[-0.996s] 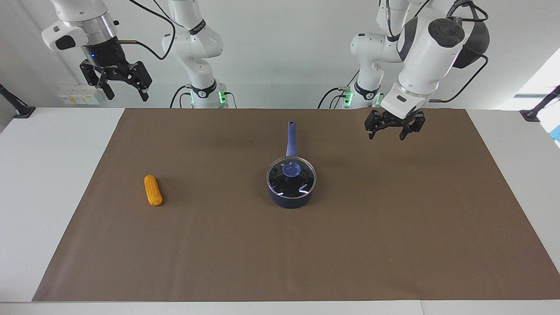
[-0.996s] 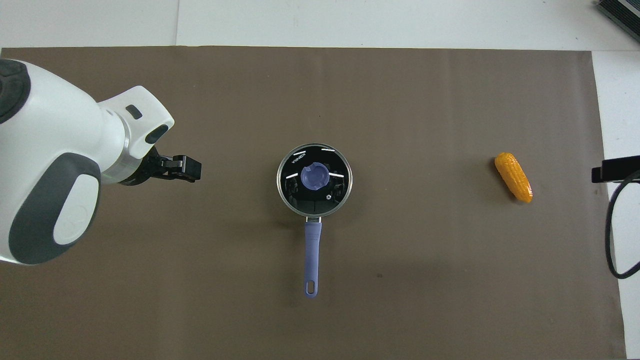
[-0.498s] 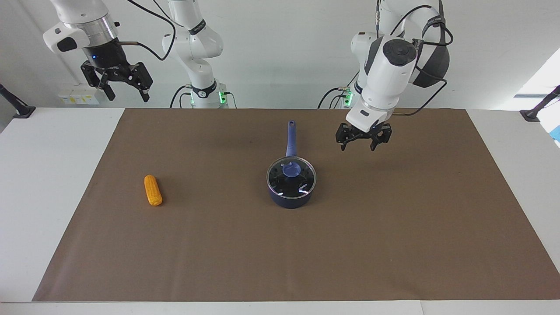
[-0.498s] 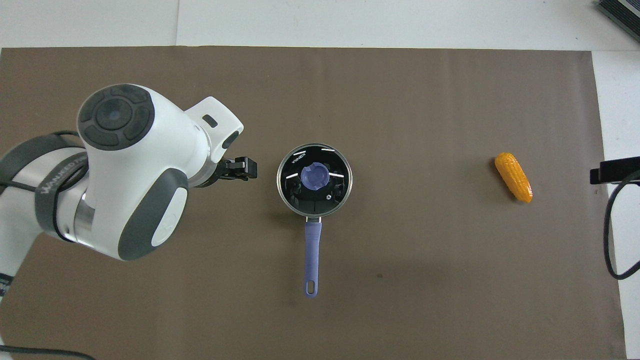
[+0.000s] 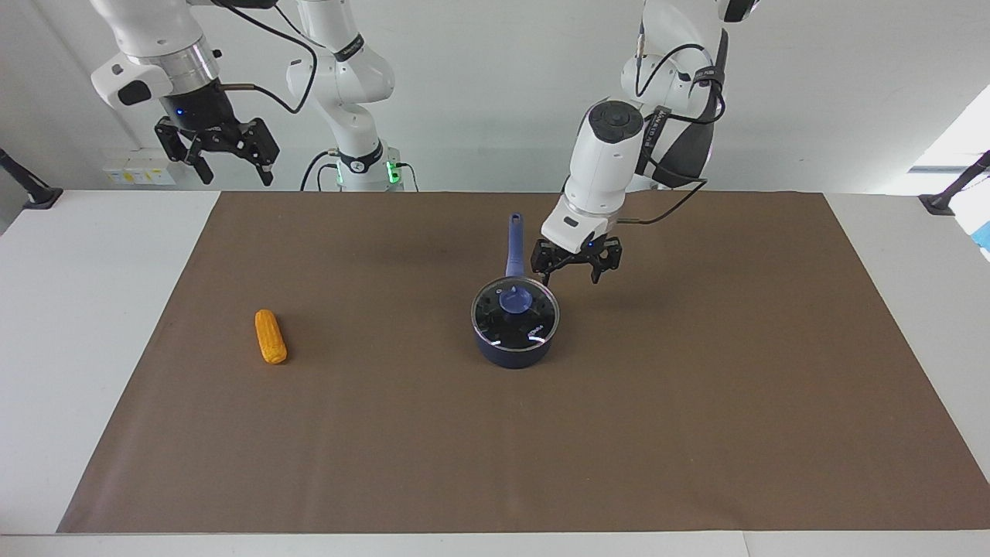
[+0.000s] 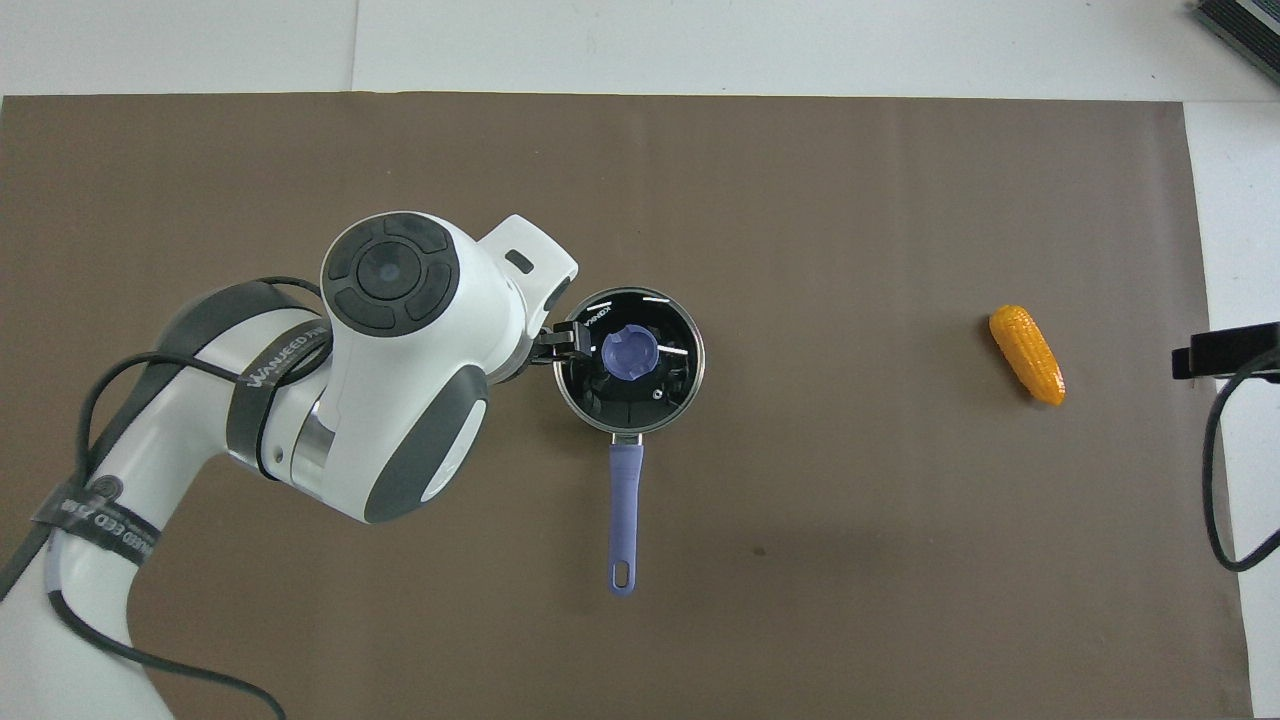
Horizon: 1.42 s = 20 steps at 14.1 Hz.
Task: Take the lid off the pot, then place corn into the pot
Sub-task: 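Grasp the lid knob with the left gripper while the right gripper reaches the corn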
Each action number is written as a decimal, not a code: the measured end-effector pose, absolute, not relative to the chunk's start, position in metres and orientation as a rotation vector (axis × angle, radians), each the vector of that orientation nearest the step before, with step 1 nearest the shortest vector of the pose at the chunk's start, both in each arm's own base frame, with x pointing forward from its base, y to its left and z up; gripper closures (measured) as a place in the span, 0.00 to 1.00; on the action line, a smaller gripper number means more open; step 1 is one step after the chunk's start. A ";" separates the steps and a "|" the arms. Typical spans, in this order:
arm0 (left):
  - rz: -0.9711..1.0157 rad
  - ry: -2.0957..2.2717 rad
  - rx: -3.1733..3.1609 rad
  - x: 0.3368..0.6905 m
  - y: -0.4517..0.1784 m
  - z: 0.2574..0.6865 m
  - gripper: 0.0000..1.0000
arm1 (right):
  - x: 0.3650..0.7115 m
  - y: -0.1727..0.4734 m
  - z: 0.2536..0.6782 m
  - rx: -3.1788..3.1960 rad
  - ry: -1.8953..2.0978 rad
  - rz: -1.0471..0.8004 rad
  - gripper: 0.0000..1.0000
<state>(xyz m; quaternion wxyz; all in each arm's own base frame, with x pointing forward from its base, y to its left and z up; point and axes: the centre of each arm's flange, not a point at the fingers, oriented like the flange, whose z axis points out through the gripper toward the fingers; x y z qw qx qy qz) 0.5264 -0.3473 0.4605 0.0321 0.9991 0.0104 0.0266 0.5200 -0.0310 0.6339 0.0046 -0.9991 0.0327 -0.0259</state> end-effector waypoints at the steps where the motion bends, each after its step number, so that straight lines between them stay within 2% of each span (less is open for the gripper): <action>1: 0.089 0.041 3.071 0.527 -0.355 0.462 0.00 | 0.525 -0.032 0.613 -3.130 0.102 -0.083 0.00; 3: 0.100 0.077 3.061 0.534 -0.369 0.461 0.00 | 0.534 -0.031 0.569 -3.134 0.048 -0.053 0.00; 7: 0.080 0.137 3.064 0.540 -0.386 0.445 0.00 | 0.567 -0.039 0.474 -3.122 -0.368 0.029 0.00; 12: 0.059 0.190 3.067 0.531 -0.409 0.434 0.00 | 0.598 -0.080 0.374 -3.090 -0.703 -0.004 0.00; 15: 0.050 0.240 3.065 0.532 -0.424 0.427 0.00 | 0.601 -0.089 0.340 -3.060 -0.825 0.020 0.00; 20: 0.020 0.253 3.095 0.530 -0.431 0.408 0.00 | 0.597 -0.089 0.302 -3.061 -0.927 -0.072 0.00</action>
